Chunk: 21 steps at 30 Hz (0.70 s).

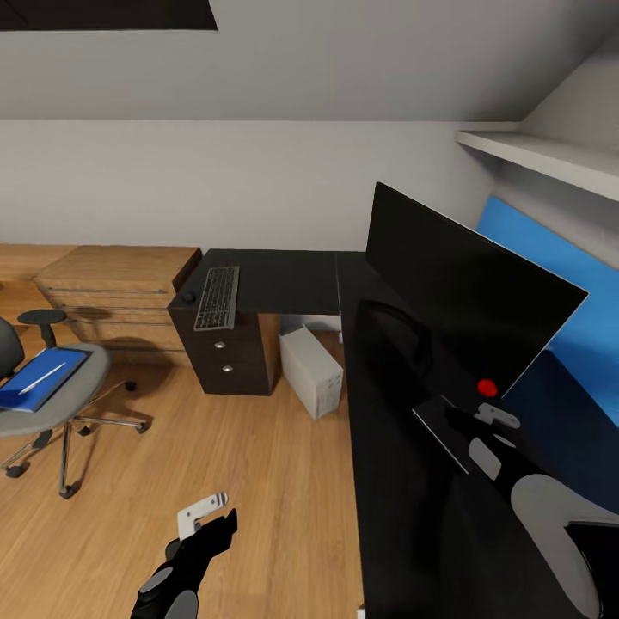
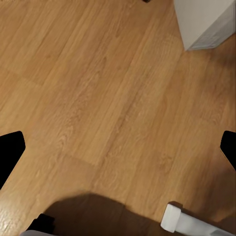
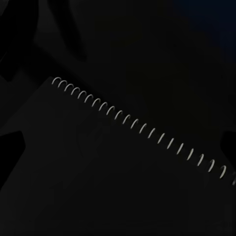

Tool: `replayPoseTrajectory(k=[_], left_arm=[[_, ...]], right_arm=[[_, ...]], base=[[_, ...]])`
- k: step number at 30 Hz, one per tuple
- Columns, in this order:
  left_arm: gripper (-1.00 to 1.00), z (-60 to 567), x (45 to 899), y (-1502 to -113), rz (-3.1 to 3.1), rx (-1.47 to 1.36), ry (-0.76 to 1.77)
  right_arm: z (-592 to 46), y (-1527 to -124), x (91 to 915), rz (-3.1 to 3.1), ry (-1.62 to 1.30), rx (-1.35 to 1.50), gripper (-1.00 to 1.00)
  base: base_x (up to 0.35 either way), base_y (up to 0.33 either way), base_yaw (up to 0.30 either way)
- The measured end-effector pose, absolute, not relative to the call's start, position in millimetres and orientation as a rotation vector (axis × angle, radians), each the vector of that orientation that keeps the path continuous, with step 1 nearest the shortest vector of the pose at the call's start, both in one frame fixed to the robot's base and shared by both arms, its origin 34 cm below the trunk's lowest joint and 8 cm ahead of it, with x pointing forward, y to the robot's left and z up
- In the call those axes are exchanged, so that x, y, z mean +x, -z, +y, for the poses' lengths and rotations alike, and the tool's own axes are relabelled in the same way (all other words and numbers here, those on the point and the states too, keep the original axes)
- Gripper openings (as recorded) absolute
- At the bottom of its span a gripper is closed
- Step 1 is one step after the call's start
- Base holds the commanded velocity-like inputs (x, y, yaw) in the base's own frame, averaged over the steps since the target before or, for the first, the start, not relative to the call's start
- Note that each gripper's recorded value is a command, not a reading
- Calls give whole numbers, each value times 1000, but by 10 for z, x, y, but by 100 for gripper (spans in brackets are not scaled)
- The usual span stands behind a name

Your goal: In the bedroom, organize the workspace by keeping the computer under the desk, ensuring the monitor is on the desk, placing the keyboard on the desk next to the monitor, placing the mouse on the desk next to the keyboard, moving the folder from the swivel chair onto the desk next to the mouse, stacking the notebook on top of the folder with the pen on top of the notebook, and positioning the swivel chair next to the desk.

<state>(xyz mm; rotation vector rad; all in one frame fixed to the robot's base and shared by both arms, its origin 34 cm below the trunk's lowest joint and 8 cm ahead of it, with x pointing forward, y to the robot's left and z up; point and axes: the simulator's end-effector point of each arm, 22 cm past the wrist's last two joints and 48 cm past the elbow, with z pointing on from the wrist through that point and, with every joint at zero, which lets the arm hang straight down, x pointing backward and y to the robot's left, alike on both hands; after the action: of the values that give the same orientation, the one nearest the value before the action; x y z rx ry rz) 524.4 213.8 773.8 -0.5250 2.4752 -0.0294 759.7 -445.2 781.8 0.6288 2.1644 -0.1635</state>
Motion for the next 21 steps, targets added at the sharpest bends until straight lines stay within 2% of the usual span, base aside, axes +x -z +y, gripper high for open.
replayPoseTrajectory(k=[21], left_arm=[[100, 2162, 5242, -7716, 2480, -526, 25]], right_arm=[[-4464, -7750, 7574, 2174, 168, 635, 100]], base=[[0, 0, -1]])
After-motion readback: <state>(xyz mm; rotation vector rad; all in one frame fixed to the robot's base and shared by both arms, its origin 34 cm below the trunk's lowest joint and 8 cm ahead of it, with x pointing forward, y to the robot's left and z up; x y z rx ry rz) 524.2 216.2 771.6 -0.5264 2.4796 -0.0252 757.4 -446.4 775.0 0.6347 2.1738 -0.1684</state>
